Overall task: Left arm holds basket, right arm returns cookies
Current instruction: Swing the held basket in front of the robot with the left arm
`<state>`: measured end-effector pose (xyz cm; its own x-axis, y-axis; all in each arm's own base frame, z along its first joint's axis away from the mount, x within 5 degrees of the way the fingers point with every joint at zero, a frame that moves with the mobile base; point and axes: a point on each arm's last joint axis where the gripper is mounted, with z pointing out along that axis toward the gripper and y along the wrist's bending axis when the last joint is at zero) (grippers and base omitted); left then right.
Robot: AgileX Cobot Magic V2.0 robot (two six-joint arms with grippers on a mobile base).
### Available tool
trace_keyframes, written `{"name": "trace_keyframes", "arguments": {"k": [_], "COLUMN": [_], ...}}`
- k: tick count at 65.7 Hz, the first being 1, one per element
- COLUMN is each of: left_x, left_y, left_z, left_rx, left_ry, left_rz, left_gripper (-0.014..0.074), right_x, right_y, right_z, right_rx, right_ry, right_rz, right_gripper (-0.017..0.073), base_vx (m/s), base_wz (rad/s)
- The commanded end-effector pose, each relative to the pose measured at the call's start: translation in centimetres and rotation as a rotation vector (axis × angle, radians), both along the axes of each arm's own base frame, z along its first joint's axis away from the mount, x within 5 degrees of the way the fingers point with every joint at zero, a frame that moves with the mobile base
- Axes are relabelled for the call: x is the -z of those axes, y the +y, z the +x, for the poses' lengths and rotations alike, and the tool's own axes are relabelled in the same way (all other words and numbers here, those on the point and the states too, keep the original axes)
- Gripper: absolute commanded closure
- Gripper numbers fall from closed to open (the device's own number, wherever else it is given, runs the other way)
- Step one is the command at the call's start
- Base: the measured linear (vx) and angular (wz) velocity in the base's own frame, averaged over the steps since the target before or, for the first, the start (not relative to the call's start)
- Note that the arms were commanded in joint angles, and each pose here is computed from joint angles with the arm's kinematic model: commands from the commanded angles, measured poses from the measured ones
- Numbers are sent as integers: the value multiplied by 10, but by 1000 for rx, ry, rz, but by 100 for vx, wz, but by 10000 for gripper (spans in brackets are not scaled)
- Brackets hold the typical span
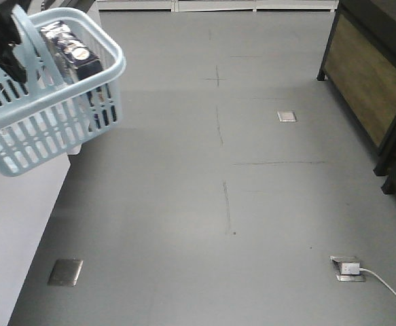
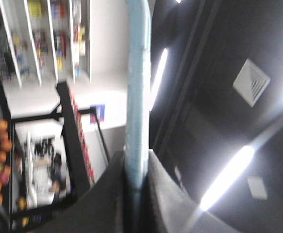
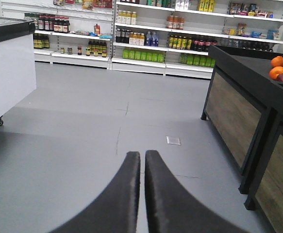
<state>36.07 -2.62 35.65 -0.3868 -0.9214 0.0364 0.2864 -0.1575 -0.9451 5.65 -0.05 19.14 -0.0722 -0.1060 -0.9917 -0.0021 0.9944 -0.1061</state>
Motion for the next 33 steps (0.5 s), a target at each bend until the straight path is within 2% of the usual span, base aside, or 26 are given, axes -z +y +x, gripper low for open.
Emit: {"name": "trace_keyframes", "arguments": {"k": [1,9,19,33], "left_x": [-40,-40,-35,-10], "left_y": [-26,-51,-76,-102], "left_z": [-21,-27,-37,-52], "left_rx": [140,239,339,439], "left_ry": [-190,-210,-227,-166], "left_rz": [-39,-9,-19,-45], "left_gripper": [598,598,598,598], "right_x": [-2,-2,-2,-2], "right_y": [0,0,0,0], "right_z": [0,0,0,0], "right_rx": [-2,-2,-2,-2], "right_ry": [-70,-70,-70,-70], "right_rz": [-11,-11,-11,-11], "right_gripper": [562,562,562,562], "base_vx": [0,0,0,0], "base_wz": [0,0,0,0]}}
